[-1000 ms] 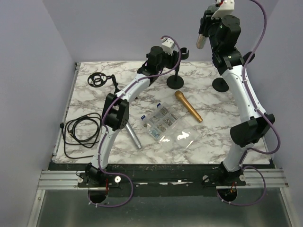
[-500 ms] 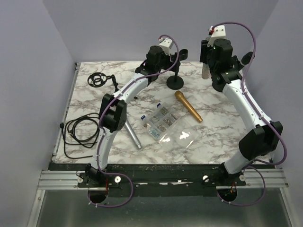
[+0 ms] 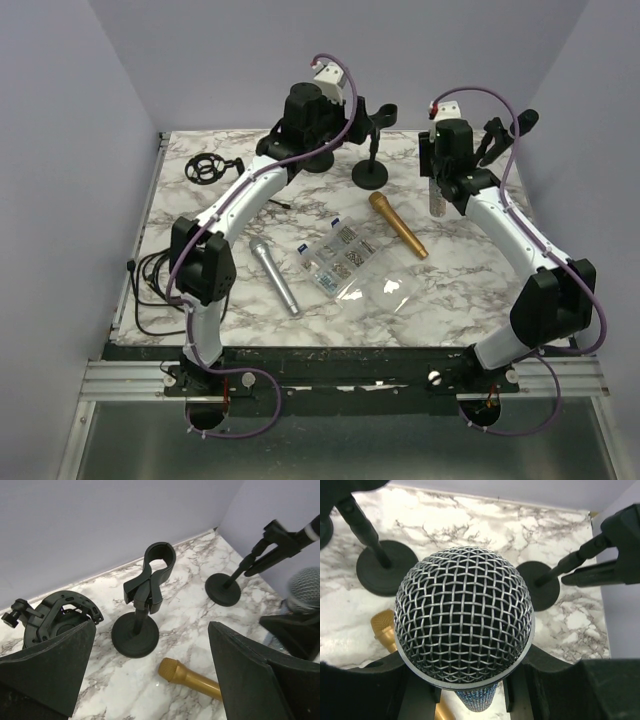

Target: Remove the microphone from the stand

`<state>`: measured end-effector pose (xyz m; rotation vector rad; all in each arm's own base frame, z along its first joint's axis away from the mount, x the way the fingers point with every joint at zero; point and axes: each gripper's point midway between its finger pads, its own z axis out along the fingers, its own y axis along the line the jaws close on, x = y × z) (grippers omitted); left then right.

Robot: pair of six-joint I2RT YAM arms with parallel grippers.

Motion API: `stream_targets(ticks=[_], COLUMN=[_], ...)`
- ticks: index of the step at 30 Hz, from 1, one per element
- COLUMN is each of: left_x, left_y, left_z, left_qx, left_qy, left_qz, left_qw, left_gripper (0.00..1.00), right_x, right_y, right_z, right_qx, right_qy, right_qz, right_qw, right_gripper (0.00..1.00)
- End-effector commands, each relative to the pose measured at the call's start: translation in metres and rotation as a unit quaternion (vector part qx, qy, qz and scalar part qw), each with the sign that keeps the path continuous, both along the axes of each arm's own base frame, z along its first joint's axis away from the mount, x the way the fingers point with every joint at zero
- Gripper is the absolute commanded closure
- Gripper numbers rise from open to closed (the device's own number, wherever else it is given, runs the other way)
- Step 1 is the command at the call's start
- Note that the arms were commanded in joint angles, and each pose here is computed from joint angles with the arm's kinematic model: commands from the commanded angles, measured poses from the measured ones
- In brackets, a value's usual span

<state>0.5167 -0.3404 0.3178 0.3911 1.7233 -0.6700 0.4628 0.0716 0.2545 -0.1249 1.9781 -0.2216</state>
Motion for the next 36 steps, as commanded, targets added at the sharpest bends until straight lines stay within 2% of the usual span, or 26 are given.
stream_targets(ticks=[1,5,12,21,29,36], left_x=[-0.038,-0.066,-0.119,-0.184,-0.248,-0.294], left_y=[0.007,0.017,0.049,0.07,0.11,0.139], left_z=[0.034,0.042,0.054,0.087,0.132,0.148], left_qx=[-0.039,-0.059,-0.077,-0.111,-0.119,-0.107], left_qy=[0.02,0.049,0.096,0.082,-0.01,-0.075], left_qz=[-0.018,-0.022,-0.02,-0.061,-0.068,-0.074], left_qw=[0.999,0.997,0.992,0.989,0.991,0.989], left_gripper=[0.02,0.01,0.02,0.01,0.01,0.01], right_x=[-0.015,-0.022,-0.025,-0.017,-0.005,-0.003], right_y=[-0.007,-0.009,-0.027,-0.023,-0.026,-0.024], right_z=[-0.004,-0.02,-0.058,-0.099,-0.137,-0.161], right_qx=[0.003,-0.002,-0.053,-0.057,-0.073,-0.083], right_qy=[0.014,0.036,0.092,0.143,0.184,0.221], right_qz=[-0.013,-0.012,-0.051,-0.051,-0.049,-0.041], right_qw=[1.0,0.999,0.993,0.987,0.979,0.971], right_gripper=[0.99,0.99,0.99,0.99,0.99,0.99])
